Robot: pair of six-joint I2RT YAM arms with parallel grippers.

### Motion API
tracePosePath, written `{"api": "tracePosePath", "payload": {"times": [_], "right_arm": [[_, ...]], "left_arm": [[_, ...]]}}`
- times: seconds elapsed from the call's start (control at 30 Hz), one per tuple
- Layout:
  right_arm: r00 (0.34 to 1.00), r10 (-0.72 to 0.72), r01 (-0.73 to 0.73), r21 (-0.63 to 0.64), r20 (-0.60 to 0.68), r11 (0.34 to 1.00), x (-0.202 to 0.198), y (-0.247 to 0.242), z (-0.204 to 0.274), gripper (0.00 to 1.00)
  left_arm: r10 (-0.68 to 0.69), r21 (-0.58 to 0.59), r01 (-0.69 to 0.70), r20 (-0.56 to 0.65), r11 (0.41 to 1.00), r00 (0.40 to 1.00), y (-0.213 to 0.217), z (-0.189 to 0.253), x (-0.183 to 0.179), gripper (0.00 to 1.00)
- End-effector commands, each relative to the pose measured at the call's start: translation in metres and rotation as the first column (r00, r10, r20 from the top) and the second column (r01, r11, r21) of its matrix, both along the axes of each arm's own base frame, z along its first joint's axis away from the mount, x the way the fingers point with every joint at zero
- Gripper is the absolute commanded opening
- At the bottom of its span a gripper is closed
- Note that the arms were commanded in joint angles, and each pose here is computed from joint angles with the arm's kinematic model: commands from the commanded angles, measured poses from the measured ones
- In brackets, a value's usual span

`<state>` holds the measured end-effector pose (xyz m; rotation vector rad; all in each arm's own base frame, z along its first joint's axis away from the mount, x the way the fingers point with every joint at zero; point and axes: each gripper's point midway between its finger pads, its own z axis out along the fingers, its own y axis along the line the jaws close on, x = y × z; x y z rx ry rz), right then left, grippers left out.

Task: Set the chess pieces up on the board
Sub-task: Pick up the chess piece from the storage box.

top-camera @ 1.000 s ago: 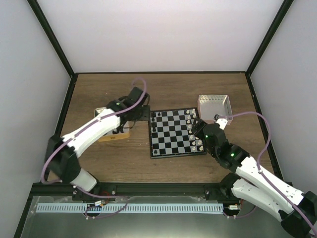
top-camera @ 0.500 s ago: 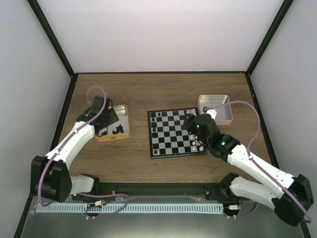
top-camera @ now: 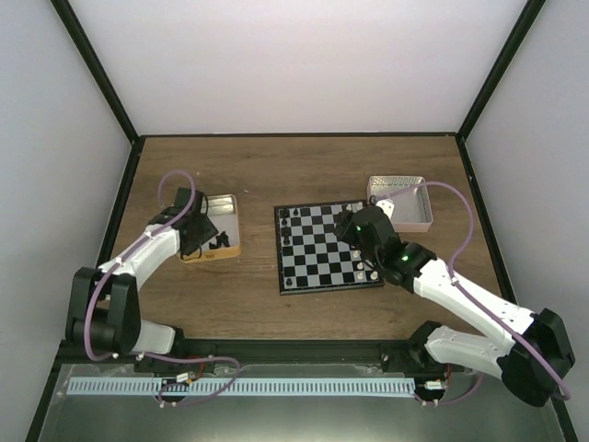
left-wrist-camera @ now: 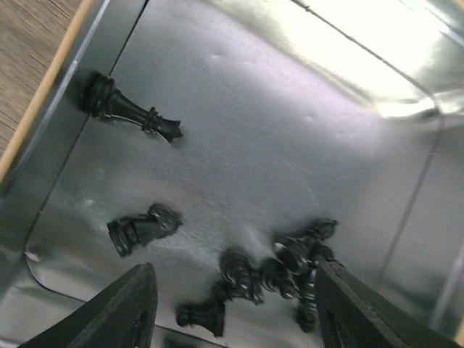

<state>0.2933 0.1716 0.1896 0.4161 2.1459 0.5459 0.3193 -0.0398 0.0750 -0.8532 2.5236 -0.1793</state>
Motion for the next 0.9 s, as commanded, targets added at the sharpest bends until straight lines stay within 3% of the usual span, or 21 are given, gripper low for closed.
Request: {"api": "tracePosePath", "payload": {"times": [0.0, 0.23, 0.53, 0.87], "right_arm": [[1.000, -0.002, 0.001, 0.020, 0.031, 1.000, 0.005, 0.002, 0.014, 0.71], [0.999, 0.030, -0.031, 0.022, 0.031, 0.999, 0.003, 0.005, 0.009, 0.71], [0.998, 0.051, -0.051, 0.022, 0.029, 0.998, 0.000, 0.007, 0.007, 0.70], [0.998, 0.047, -0.047, 0.027, 0.029, 0.999, -0.001, 0.006, 0.007, 0.70]], "left_arm": [[0.066, 0.102, -0.065, -0.006, 0.993, 0.998, 0.020, -0.003, 0.007, 0.59], [0.164, 0.268, -0.161, 0.012, 0.950, 0.986, 0.054, -0.005, 0.015, 0.57], [0.200, 0.209, -0.196, 0.000, 0.958, 0.980, 0.053, -0.029, 0.038, 0.52], [0.279, 0.240, -0.276, 0.022, 0.931, 0.960, 0.067, -0.043, 0.044, 0.45]]}}
